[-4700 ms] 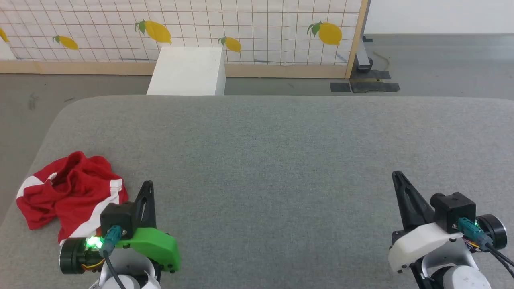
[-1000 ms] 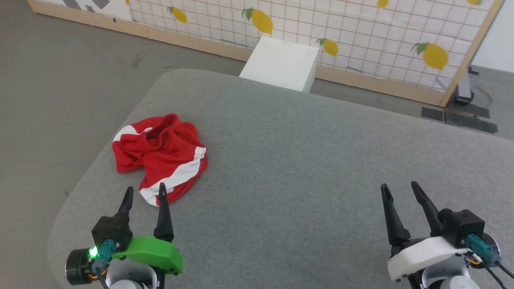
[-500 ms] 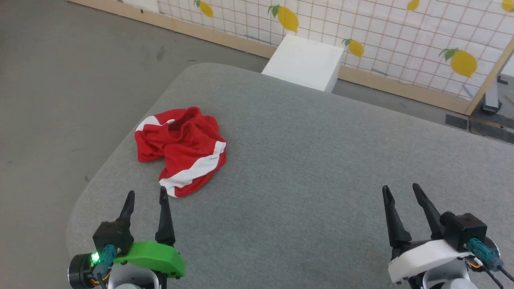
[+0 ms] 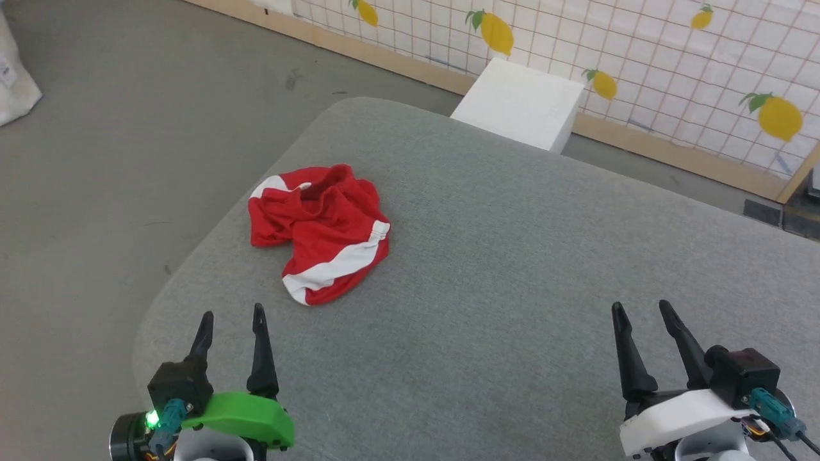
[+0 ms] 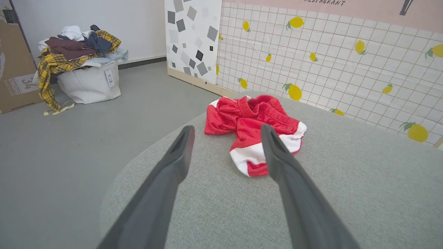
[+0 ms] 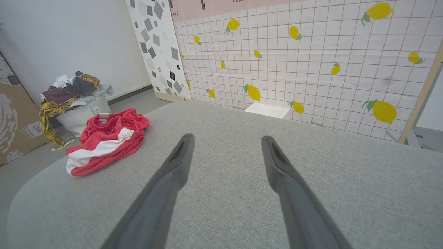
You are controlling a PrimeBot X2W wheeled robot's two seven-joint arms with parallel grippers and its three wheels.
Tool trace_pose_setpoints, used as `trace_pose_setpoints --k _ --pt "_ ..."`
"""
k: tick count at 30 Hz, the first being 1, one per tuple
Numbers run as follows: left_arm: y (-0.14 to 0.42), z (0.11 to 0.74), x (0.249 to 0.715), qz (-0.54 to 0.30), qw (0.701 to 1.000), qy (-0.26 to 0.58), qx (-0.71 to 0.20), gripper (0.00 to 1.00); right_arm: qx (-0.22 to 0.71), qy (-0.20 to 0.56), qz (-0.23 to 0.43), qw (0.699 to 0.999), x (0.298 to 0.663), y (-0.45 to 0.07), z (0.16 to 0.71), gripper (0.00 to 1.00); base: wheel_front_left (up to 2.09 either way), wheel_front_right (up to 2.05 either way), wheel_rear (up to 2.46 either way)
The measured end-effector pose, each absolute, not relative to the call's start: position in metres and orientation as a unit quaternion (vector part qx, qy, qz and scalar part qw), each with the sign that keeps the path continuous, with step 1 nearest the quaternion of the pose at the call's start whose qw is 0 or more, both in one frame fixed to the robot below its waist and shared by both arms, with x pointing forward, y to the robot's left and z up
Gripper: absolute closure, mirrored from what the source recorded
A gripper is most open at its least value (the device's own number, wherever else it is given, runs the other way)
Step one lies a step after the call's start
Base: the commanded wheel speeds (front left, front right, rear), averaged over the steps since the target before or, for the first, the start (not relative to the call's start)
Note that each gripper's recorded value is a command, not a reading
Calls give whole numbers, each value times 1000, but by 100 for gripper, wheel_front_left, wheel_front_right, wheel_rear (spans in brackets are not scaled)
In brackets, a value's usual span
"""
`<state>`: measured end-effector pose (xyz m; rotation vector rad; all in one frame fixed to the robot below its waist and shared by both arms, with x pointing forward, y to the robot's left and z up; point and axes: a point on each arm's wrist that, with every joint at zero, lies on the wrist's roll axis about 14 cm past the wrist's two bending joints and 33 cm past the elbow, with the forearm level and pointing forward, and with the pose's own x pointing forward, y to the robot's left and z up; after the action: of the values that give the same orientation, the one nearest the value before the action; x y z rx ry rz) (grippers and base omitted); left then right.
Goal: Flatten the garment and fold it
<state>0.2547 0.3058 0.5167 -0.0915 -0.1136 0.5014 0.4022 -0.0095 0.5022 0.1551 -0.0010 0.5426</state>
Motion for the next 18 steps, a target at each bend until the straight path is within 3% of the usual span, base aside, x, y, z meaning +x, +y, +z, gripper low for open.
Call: trace_pose_setpoints --k 12,18 --pt "317 506 244 272 959 -48 -61 0 87 4 278 957 404 0 497 0 0 0 0" --pt "330 534 265 253 962 -83 -54 0 89 11 279 956 408 2 491 0 0 0 0"
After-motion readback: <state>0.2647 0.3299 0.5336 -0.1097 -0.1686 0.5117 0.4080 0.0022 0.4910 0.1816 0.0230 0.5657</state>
